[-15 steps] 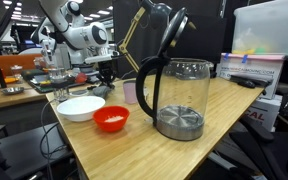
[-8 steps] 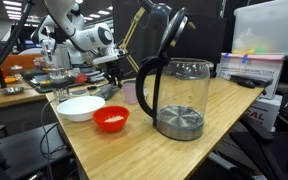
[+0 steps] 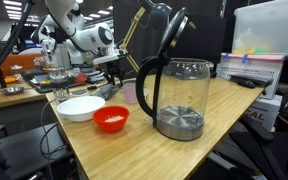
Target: Fold the cloth on the table
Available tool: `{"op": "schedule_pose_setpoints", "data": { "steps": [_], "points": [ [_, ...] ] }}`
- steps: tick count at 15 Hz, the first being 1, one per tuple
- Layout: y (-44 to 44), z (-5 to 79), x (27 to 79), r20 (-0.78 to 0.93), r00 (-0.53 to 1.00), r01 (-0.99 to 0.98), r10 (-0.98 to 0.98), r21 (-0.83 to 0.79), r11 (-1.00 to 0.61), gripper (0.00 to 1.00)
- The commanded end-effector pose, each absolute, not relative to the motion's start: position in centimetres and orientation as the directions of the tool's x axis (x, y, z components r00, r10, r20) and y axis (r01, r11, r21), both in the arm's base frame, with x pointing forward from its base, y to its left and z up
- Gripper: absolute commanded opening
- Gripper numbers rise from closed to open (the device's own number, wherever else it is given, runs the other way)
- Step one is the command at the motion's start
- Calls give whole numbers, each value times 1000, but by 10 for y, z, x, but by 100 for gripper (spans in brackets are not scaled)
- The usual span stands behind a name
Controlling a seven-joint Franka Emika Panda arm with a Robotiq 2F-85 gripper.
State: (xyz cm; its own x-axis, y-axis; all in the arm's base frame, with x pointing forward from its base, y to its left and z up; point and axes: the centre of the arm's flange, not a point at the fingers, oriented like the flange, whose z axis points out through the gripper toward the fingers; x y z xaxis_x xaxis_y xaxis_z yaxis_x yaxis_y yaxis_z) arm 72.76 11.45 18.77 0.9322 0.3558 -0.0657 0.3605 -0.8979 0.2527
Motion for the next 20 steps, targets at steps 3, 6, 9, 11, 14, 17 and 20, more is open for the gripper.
{"op": "schedule_pose_setpoints", "data": {
  "steps": [3,6,9,11,14,17,20],
  "points": [
    [104,208,723,-32,947,318,321,262,-911,93],
    [96,221,724,-20,957,285,291,271,-919,100],
    [89,229,721,-23,967,250,254,280,-927,100],
    [87,228,716,-33,971,237,237,278,-931,100],
    [91,227,705,-49,970,241,237,245,-939,100],
    [89,234,693,-42,973,229,226,238,-944,100],
    [81,248,683,-34,980,198,196,234,-952,100]
  ]
}}
